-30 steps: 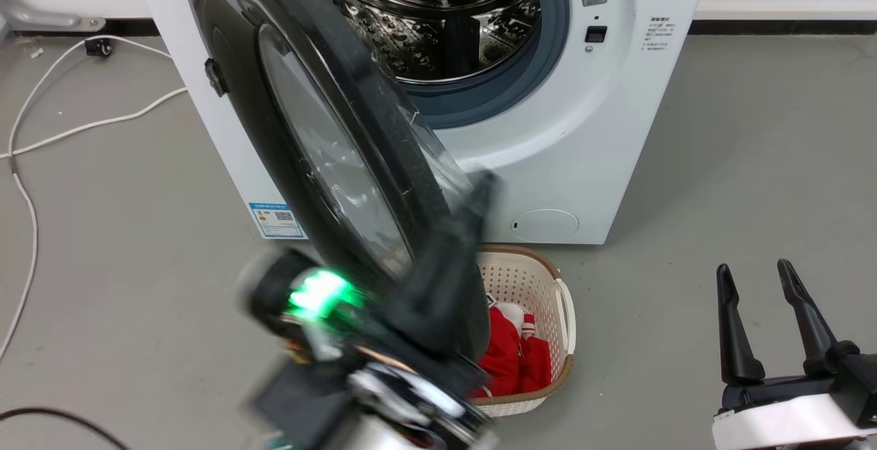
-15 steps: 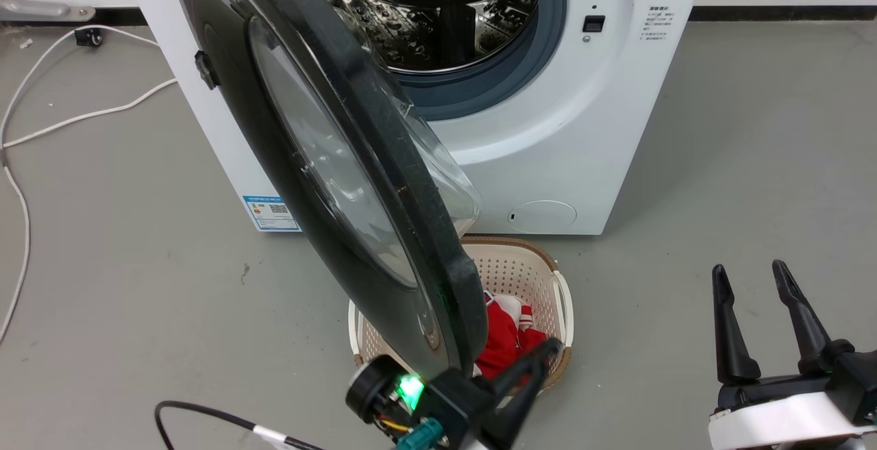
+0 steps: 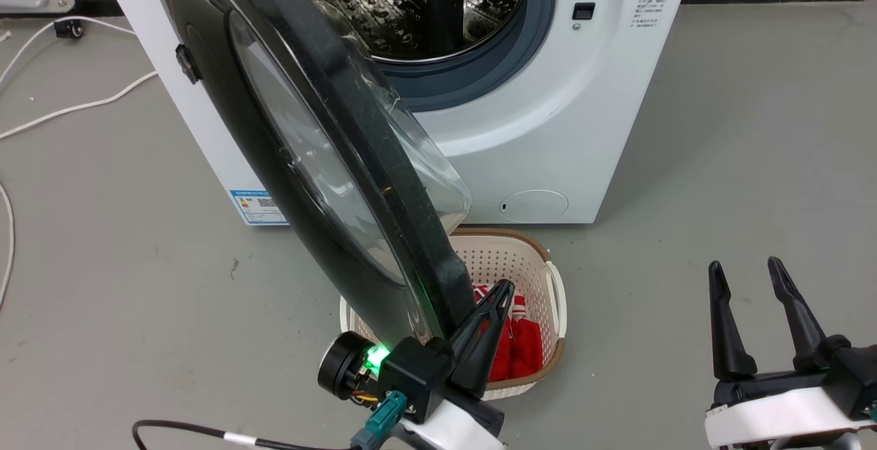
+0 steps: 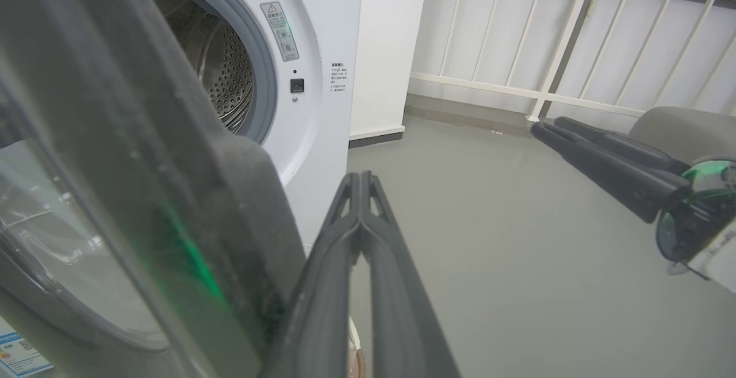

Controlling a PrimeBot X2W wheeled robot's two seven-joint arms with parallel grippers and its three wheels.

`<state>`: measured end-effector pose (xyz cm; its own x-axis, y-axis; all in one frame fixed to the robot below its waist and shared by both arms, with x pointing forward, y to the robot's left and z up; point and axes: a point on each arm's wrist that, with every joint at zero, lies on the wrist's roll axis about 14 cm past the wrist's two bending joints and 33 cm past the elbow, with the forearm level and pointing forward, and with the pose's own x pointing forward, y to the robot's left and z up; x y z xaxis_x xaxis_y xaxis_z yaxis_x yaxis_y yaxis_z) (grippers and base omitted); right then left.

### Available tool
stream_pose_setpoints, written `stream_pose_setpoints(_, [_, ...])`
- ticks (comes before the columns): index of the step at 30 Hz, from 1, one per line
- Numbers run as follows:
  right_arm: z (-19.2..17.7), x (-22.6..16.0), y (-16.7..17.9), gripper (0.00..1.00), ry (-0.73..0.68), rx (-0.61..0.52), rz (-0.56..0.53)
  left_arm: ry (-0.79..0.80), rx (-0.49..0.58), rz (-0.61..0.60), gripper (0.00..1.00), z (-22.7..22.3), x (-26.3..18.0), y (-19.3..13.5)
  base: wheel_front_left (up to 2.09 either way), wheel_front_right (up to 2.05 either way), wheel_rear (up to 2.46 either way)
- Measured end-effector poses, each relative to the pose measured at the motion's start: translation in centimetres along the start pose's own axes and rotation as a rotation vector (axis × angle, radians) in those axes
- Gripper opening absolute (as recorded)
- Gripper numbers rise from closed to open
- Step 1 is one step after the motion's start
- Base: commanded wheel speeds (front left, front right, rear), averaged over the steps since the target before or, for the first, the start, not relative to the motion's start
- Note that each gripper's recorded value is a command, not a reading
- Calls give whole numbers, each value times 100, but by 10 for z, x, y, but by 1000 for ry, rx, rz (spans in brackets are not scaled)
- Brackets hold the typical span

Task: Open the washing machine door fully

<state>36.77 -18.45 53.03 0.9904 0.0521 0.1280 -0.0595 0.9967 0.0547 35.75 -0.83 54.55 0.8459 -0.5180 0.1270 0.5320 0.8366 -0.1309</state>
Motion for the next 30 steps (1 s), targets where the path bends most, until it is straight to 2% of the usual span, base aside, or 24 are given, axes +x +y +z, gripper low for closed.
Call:
stream_pose_setpoints(6, [-4, 4, 5, 100, 10, 12, 15, 5, 8, 56, 0, 1, -9, 9, 0, 0, 0])
stream_pose_setpoints(17, [-11, 21, 26, 100, 18, 36, 80, 37, 9, 209, 0, 10, -51, 35, 0, 0, 0])
stream_pose_setpoints(24, [-18, 35, 48, 100, 34, 47, 146, 8, 44, 376, 0, 28, -83, 63, 0, 0, 0])
stream_pose_setpoints(30, [-23, 46, 81, 100, 47, 65, 242, 1, 59, 530, 0, 37, -116, 87, 0, 0, 0])
